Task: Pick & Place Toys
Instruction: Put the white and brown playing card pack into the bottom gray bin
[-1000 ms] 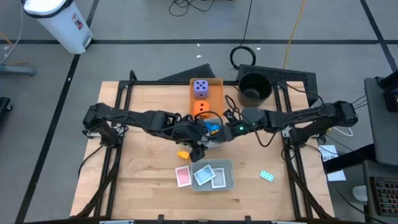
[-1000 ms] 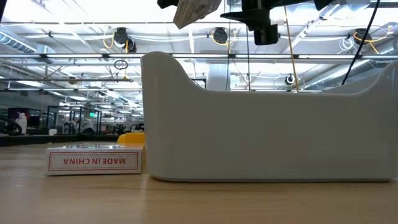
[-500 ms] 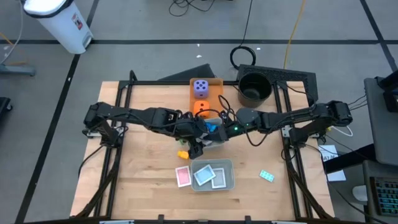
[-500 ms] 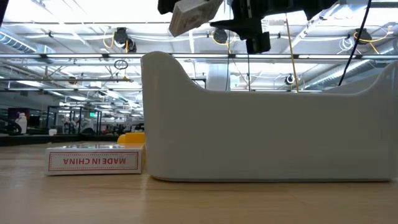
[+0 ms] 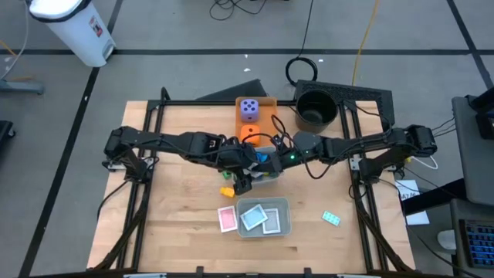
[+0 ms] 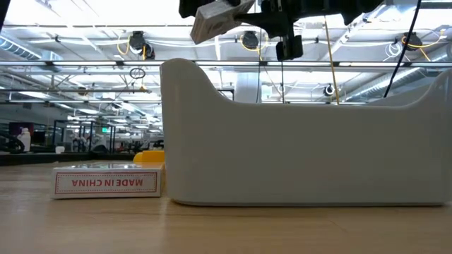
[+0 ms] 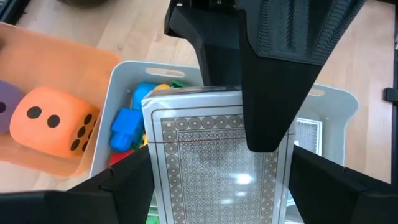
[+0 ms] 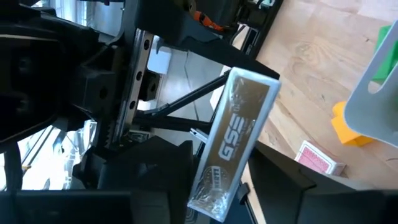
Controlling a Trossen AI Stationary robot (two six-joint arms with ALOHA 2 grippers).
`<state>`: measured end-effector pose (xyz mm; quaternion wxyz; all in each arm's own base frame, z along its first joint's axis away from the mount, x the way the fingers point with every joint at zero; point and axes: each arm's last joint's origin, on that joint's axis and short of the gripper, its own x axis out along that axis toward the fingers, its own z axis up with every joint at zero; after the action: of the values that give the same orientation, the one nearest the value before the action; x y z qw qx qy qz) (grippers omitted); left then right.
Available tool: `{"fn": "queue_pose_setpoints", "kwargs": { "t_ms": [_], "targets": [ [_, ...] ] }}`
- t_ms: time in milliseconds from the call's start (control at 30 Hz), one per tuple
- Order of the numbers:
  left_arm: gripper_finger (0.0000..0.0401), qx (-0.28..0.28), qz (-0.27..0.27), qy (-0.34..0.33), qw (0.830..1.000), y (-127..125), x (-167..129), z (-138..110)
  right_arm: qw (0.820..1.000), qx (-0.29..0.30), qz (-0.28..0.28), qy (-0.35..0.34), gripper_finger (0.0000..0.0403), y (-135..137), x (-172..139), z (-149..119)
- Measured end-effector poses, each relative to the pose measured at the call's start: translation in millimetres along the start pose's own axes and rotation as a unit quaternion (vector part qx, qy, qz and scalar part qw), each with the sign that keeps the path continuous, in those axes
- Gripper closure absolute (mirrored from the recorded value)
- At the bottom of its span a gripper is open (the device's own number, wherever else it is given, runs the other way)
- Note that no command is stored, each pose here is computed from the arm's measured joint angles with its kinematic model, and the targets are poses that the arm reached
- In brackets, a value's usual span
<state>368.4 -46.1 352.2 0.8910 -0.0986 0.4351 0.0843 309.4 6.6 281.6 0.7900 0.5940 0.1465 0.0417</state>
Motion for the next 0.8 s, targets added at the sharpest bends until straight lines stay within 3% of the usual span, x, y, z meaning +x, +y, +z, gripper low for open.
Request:
{"fn": "queue_pose_setpoints", "kwargs": {
  "t_ms": [400,567,800],
  "targets": [
    [0.0059,-0.006,-0.007,-0.003,1.000,-1,-1,1,1.000,-0.002,-0.010,0.005,0.0335,-3,0,-1],
    [0.0057,-0.013,-0.014,-0.011,1.000,0,-6,2,1.000,-0.014,-0.001,0.014,0.0336,-1,0,-1],
    [0.0055,-0.050,-0.030,-0.058,0.997,11,-44,6,0.999,-0.034,0.007,0.025,0.0333,0,0,-2]
  ]
}}
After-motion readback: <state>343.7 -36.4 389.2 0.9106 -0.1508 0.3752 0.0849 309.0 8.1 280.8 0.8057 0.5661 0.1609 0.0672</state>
